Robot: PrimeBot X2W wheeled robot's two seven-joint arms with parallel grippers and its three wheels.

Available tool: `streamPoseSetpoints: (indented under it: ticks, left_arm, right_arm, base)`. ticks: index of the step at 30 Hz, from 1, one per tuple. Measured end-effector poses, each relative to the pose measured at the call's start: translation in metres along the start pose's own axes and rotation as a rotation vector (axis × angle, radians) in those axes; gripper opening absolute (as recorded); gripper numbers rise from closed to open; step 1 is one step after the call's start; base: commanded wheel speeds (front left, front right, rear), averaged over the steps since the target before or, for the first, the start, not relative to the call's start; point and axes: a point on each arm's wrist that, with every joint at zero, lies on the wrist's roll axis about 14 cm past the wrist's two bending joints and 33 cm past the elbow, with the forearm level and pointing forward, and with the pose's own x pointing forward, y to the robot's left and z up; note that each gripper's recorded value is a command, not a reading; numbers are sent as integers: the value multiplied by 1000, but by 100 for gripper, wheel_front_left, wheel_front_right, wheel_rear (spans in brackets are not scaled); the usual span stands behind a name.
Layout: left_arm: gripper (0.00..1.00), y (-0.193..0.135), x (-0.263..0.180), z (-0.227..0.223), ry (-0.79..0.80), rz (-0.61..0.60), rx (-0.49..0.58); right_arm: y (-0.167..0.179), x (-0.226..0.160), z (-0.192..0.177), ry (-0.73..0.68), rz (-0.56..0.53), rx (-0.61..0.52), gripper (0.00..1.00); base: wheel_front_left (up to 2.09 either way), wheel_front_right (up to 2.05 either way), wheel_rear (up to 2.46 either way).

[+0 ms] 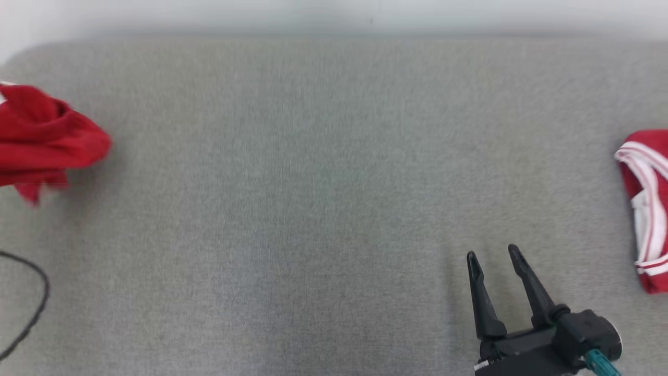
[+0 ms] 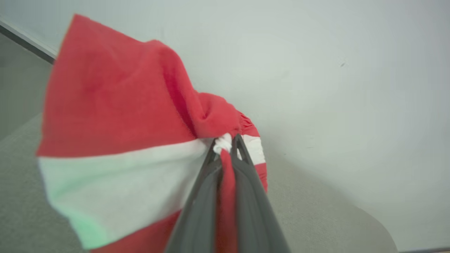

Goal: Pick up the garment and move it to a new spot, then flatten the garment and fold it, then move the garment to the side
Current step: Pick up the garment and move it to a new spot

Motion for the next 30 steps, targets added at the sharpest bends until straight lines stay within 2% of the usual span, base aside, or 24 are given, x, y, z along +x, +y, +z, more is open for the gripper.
streamPoseSetpoints:
  ticks: [3,4,9,15,18,20,25,28,30]
  left_arm:
    - [0,-43,-8,7,-19,-108,32]
    - [0,-43,-8,7,-19,-108,32]
    - [0,-128,-18,-5,9,-316,62]
    - [0,-222,-29,-49,129,-557,112]
    - [0,-259,-37,-77,195,-660,128]
    - [0,-275,-42,-99,242,-706,145]
    - [0,-306,-46,-154,350,-763,58]
    - [0,-307,-44,-196,426,-744,17]
    - [0,-300,-43,-229,469,-716,37]
  right_arm:
    - [0,-13,12,-28,-11,-2,100]
    - [0,-13,12,-28,-11,-2,100]
    - [-9,-36,27,-67,-58,0,100]
    - [-32,-65,41,-109,-153,-6,100]
    - [-45,-81,45,-125,-210,-8,100]
    - [-54,-91,49,-138,-248,-10,100]
    - [-67,-113,52,-153,-319,-3,100]
    - [-72,-122,53,-156,-346,-4,100]
    - [-76,-127,54,-160,-367,-2,100]
  base:
    - [0,0,0]
    - [0,0,0]
    - [0,0,0]
    - [0,0,0]
    - [0,0,0]
    - [0,0,0]
    - [0,0,0]
    - [0,0,0]
    - [0,0,0]
